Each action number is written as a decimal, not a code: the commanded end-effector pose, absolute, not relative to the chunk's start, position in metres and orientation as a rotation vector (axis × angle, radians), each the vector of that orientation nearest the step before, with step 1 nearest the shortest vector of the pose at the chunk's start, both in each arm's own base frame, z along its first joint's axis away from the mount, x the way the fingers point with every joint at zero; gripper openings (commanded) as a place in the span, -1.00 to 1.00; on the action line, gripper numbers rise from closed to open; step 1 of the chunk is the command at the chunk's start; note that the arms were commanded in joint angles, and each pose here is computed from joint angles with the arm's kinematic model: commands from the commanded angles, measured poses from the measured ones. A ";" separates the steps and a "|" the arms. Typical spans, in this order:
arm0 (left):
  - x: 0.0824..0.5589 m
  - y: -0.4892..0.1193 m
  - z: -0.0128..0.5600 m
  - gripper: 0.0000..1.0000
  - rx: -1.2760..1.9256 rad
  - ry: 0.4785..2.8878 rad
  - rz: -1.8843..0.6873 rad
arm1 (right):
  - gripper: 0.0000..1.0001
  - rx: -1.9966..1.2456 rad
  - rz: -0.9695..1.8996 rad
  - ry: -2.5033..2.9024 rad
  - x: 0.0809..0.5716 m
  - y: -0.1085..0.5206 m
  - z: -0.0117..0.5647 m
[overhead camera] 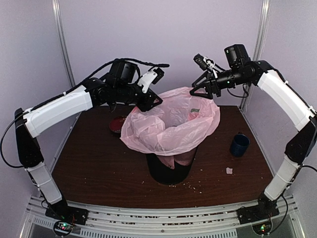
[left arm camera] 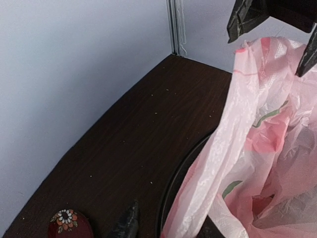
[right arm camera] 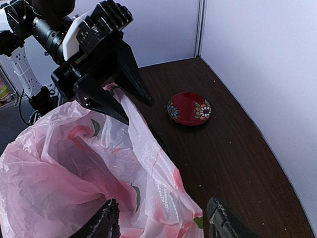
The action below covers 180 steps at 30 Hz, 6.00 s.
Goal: Put the trash bags into the trash bin
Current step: Adjust the bag opening at the bin rim, then pull the tie handles from the trash bin.
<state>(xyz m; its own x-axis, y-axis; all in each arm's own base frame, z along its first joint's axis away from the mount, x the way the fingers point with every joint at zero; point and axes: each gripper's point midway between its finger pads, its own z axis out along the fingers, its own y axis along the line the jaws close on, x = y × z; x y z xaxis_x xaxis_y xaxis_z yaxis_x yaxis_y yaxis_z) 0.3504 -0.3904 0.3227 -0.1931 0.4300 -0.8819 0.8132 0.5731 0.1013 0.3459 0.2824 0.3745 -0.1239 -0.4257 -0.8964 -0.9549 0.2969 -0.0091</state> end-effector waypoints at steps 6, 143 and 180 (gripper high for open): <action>0.362 -0.389 0.362 -0.15 0.950 1.700 -0.550 | 0.00 -1.296 0.729 1.672 0.370 0.304 0.368; 0.188 -0.314 0.276 -1.00 0.989 1.592 -0.124 | -1.00 -1.601 0.474 1.389 0.164 0.261 0.282; 0.209 -0.361 0.183 -1.00 0.887 1.556 -0.258 | -1.00 -1.565 0.327 1.502 0.193 0.272 0.181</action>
<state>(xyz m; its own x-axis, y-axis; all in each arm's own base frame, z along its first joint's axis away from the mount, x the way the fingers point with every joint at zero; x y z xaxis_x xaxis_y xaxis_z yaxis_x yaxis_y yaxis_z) 0.1931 -0.3364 0.1453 -0.0330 0.4978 -0.8667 0.6850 0.6427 0.3431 0.1667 0.2719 0.1693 0.2343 -0.6566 -0.7170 -0.9426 0.0272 -0.3328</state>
